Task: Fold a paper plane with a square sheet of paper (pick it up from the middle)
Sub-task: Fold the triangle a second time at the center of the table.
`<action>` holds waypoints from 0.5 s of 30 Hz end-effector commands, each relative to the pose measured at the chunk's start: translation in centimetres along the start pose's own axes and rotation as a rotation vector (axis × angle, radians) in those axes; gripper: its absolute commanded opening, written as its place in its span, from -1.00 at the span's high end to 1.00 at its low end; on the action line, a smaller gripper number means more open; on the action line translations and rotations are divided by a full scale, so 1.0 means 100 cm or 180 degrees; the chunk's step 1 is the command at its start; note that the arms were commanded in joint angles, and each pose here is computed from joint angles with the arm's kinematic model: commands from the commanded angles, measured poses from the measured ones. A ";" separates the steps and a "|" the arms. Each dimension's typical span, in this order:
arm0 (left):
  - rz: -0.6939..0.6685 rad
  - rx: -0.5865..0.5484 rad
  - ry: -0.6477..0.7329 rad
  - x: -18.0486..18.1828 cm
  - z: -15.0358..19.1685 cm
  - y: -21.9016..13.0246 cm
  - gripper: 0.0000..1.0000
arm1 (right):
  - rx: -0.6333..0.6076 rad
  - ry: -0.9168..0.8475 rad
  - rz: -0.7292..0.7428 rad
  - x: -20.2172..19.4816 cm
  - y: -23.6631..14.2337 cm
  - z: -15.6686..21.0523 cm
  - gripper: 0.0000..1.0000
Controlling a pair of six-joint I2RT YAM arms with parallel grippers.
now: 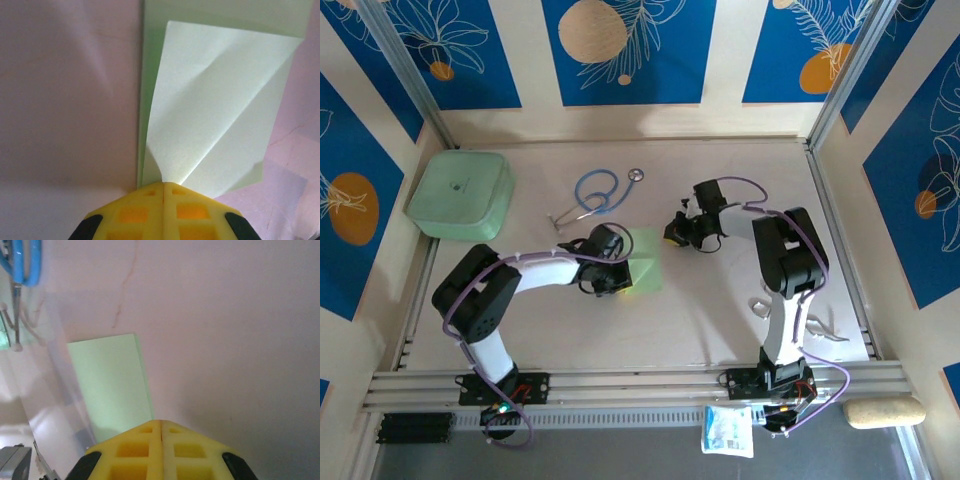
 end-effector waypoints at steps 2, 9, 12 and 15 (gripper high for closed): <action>0.0070 -0.0277 0.0284 -0.030 -0.019 -0.031 0.72 | -0.0110 -0.0062 -0.0114 0.020 -0.034 0.015 0.81; 0.0110 -0.0437 0.0309 -0.033 -0.042 -0.025 0.65 | 0.0029 0.0246 -0.0067 0.012 -0.040 0.048 0.39; 0.0064 -0.0432 0.0309 -0.034 -0.050 -0.017 0.66 | 0.0077 0.0353 0.0000 0.009 -0.036 0.058 0.26; -0.0047 -0.0402 0.0296 -0.032 -0.054 -0.008 0.70 | 0.0136 0.0442 0.0053 0.005 -0.028 0.064 0.21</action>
Point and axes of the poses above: each hand's point on the last joint's axis, 136 mm out from that joint toward the fingers, its own y axis out along the fingers, its own x axis along the line the jaws close on, z = x × y, the point moved 10 cm from there along -y, back along the fingers, and after that the axes turned 9 degrees about y, right-handed, at the moved point
